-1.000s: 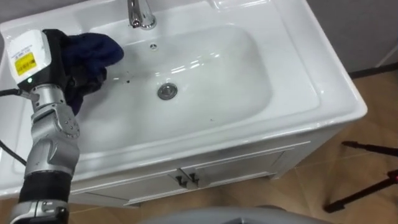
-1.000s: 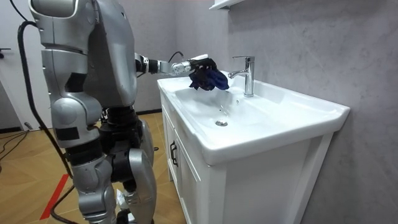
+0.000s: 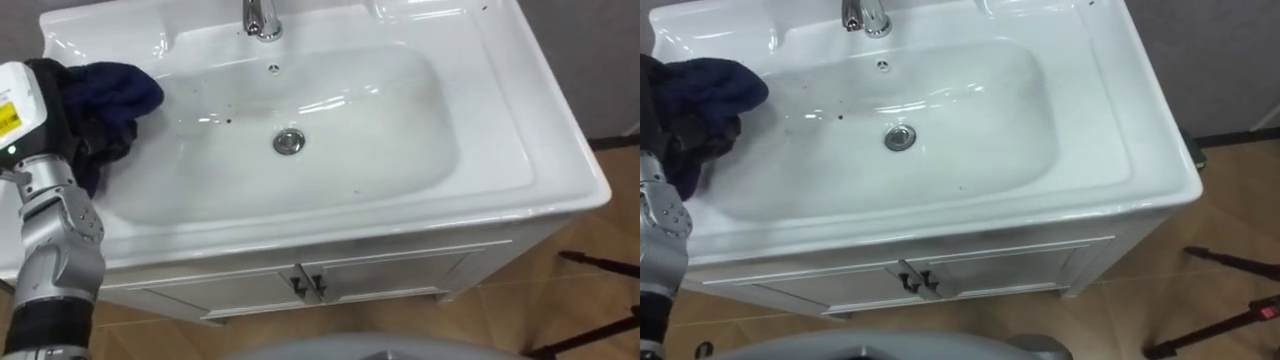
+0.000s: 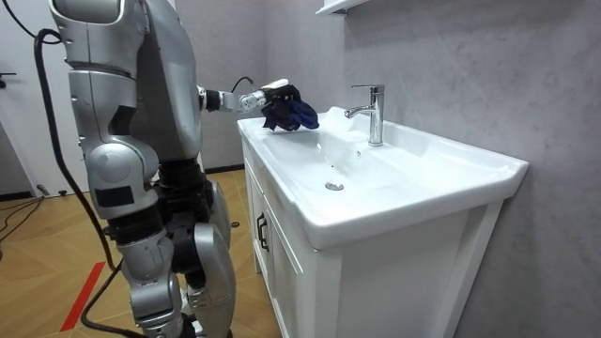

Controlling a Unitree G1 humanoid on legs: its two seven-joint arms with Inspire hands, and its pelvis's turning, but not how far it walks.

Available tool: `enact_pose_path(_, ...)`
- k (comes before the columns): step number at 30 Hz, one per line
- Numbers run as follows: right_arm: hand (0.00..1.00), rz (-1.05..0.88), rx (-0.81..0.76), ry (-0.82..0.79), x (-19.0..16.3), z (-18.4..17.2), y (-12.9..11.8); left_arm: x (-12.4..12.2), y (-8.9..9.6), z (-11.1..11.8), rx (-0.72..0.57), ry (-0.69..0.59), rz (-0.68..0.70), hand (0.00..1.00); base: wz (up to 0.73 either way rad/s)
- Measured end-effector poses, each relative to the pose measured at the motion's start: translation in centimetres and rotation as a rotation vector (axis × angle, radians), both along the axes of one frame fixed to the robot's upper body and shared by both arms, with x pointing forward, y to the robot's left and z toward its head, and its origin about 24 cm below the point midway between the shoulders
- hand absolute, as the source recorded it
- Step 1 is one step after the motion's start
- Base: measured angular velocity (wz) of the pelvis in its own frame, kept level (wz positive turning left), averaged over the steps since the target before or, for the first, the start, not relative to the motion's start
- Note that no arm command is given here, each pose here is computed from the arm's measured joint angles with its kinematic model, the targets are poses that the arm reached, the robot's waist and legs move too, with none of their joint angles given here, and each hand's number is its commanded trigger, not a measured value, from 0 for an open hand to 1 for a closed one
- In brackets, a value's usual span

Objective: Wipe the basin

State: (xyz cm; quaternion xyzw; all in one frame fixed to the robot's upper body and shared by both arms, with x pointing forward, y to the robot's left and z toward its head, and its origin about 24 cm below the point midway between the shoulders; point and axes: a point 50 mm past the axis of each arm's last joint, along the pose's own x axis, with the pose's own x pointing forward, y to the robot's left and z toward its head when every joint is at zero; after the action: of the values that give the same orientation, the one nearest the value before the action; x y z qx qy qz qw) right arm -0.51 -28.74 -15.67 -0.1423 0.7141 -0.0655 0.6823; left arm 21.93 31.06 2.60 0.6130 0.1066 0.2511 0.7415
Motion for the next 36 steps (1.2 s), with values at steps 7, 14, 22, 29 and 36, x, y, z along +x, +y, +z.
enact_pose_path(7, 0.00, 0.003, 0.009, 0.001, -0.1, 0.0, 0.1, -1.4, 1.0, -0.6, 0.026, 0.050, 0.063, 1.00, 0.04)
enact_pose_path(14, 0.00, 0.003, 0.001, -0.008, 0.0, 0.0, 0.0, -1.5, 1.4, -0.5, 0.036, 0.046, 0.087, 1.00, 0.05)
enact_pose_path(22, 0.00, 0.000, -0.003, 0.004, -0.8, 0.1, 0.0, -1.6, 1.4, -0.5, 0.042, 0.040, 0.092, 1.00, 0.02)
enact_pose_path(29, 0.00, -0.001, -0.002, 0.003, -0.8, 0.1, 0.0, -2.0, 1.6, -0.7, 0.051, 0.058, 0.103, 0.57, 0.00)
enact_pose_path(36, 0.00, -0.005, 0.004, 0.018, -0.8, 0.1, 0.0, -3.1, 2.0, -1.5, 0.050, 0.117, 0.141, 0.00, 0.00)
